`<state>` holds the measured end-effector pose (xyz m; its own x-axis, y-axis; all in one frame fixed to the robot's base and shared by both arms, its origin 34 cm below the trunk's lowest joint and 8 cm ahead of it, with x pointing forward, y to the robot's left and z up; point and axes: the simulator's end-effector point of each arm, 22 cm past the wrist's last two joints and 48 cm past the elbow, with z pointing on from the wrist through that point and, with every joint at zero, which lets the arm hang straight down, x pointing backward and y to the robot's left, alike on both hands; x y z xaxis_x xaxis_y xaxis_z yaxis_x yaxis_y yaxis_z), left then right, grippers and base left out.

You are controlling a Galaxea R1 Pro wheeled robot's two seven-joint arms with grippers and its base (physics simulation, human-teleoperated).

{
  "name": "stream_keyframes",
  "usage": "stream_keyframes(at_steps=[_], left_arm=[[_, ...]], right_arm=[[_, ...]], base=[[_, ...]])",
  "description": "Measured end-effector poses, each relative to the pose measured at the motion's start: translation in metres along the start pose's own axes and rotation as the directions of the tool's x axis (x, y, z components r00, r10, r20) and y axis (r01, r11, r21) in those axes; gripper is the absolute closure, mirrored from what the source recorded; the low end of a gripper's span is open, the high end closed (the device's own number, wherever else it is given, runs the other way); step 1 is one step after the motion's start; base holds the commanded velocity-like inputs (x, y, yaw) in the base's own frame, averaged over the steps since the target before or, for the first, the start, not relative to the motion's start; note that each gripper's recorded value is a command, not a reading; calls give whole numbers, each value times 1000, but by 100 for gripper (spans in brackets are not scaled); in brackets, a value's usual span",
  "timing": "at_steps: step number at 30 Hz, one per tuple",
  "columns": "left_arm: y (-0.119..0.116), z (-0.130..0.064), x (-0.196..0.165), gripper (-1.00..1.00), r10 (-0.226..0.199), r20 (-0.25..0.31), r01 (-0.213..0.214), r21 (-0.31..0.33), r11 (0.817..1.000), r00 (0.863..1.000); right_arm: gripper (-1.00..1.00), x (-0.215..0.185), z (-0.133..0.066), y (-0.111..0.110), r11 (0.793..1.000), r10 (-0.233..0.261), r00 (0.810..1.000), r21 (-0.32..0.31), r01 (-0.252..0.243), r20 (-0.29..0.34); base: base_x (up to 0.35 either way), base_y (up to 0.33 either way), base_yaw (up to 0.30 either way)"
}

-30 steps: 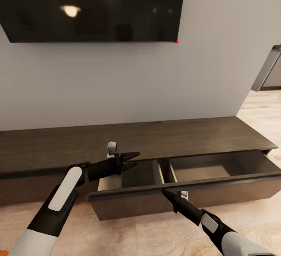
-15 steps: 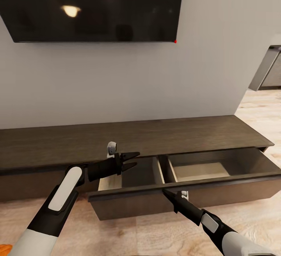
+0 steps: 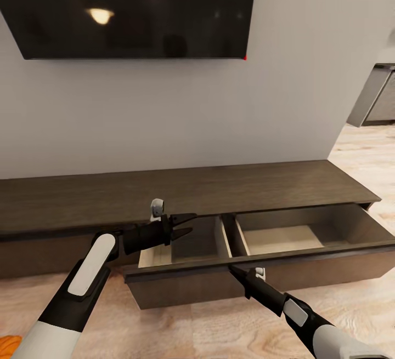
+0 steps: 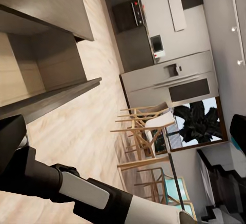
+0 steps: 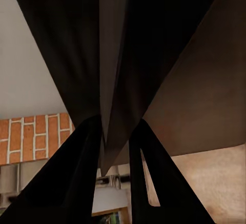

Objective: Place each of the two pumpkins and all three candles from the living room inside a cabinet in the living room (use any cabinet), then make sure every cabinet is closed, and position the cauldron so it is next to a table in the living room.

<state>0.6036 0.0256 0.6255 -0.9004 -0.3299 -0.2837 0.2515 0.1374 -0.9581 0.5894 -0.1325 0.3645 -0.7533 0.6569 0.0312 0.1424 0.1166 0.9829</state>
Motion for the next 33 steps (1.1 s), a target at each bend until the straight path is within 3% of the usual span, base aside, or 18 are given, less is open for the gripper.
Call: stream_keyframes(at_steps=[33], left_arm=[[0, 0, 0, -100, 0, 0, 0, 0, 1000, 1000]], right_arm=[[100, -1, -1, 0, 1000, -3, 1000, 0, 3, 1]], base=[[-39, 0, 0]])
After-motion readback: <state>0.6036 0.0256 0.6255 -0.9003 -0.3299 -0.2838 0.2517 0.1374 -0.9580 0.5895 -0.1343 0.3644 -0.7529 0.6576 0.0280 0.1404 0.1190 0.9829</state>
